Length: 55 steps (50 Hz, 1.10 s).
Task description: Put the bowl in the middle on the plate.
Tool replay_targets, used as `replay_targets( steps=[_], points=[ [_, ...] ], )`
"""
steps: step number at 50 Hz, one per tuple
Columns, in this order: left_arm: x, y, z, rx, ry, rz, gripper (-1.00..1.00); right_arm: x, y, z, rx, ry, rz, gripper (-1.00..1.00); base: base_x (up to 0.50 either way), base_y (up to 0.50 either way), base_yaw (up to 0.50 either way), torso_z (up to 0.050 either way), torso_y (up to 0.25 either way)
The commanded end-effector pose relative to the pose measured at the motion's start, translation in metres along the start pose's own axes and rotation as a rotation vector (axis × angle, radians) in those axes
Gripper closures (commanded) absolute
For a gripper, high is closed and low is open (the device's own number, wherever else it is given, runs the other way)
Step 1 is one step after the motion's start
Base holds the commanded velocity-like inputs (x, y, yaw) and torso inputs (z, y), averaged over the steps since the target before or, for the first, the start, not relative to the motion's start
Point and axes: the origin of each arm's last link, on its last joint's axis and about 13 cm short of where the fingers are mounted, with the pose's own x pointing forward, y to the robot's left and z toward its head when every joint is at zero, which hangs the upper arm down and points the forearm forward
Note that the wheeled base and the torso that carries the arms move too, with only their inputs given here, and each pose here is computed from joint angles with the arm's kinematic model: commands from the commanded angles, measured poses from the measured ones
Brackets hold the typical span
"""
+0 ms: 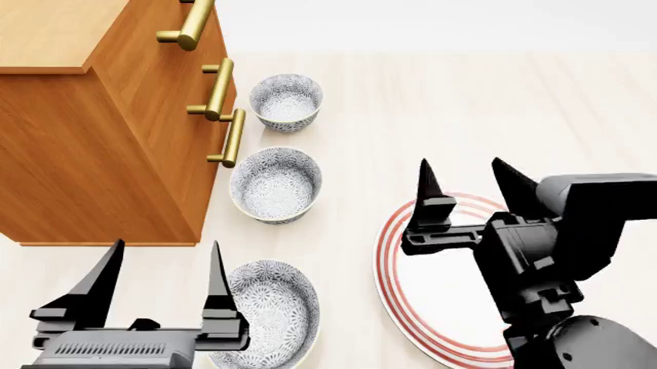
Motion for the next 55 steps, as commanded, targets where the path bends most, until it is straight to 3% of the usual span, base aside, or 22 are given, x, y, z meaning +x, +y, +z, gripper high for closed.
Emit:
replay_targets(
  steps=[1, 4, 12, 13, 16, 20, 28, 34, 40, 48, 55],
  points=[
    [0.001, 0.0, -0.002, -0.001, 0.006, 0.002, -1.0, 0.025, 0.002, 0.049, -0.045, 0.144, 0.158, -1.0, 0.0, 0.0, 0.0, 0.0, 0.0],
    [0.001, -0.001, -0.002, 0.001, 0.007, 0.001, -1.0, 0.037, 0.003, 0.057, -0.133, 0.221, 0.184, -1.0, 0.0, 0.0, 0.0, 0.0, 0.0],
    [0.001, 0.0, -0.002, 0.0, 0.008, 0.002, -1.0, 0.06, 0.008, 0.075, -0.166, 0.389, 0.262, -1.0, 0.0, 0.0, 0.0, 0.0, 0.0],
    [0.001, -0.001, -0.002, -0.001, 0.009, 0.0, -1.0, 0.064, 0.009, 0.076, -0.119, 0.412, 0.263, -1.0, 0.0, 0.0, 0.0, 0.0, 0.0],
    [0.001, -0.001, -0.002, -0.003, 0.011, -0.002, -1.0, 0.074, 0.012, 0.08, -0.104, 0.49, 0.277, -1.0, 0.0, 0.0, 0.0, 0.0, 0.0],
    [0.001, -0.002, -0.004, 0.0, 0.014, -0.006, -1.0, 0.091, 0.016, 0.09, -0.157, 0.561, 0.303, -1.0, 0.0, 0.0, 0.0, 0.0, 0.0],
    [0.002, -0.001, -0.005, 0.0, 0.017, -0.004, -1.0, 0.116, 0.028, 0.106, -0.181, 0.626, 0.333, -1.0, 0.0, 0.0, 0.0, 0.0, 0.0],
    [0.002, -0.001, -0.005, -0.001, 0.018, -0.003, -1.0, 0.137, 0.039, 0.112, -0.149, 0.673, 0.345, -1.0, 0.0, 0.0, 0.0, 0.0, 0.0],
    [0.002, -0.001, -0.007, 0.002, 0.023, -0.005, -1.0, 0.151, 0.046, 0.109, -0.143, 0.709, 0.322, -1.0, 0.0, 0.0, 0.0, 0.0, 0.0],
    [0.003, 0.0, -0.006, 0.002, 0.027, -0.004, -1.0, 0.163, 0.055, 0.096, -0.223, 0.801, 0.318, -1.0, 0.0, 0.0, 0.0, 0.0, 0.0],
    [0.003, -0.001, -0.006, 0.004, 0.03, -0.007, -1.0, 0.173, 0.059, 0.091, -0.223, 0.825, 0.31, -1.0, 0.0, 0.0, 0.0, 0.0, 0.0]
  ],
)
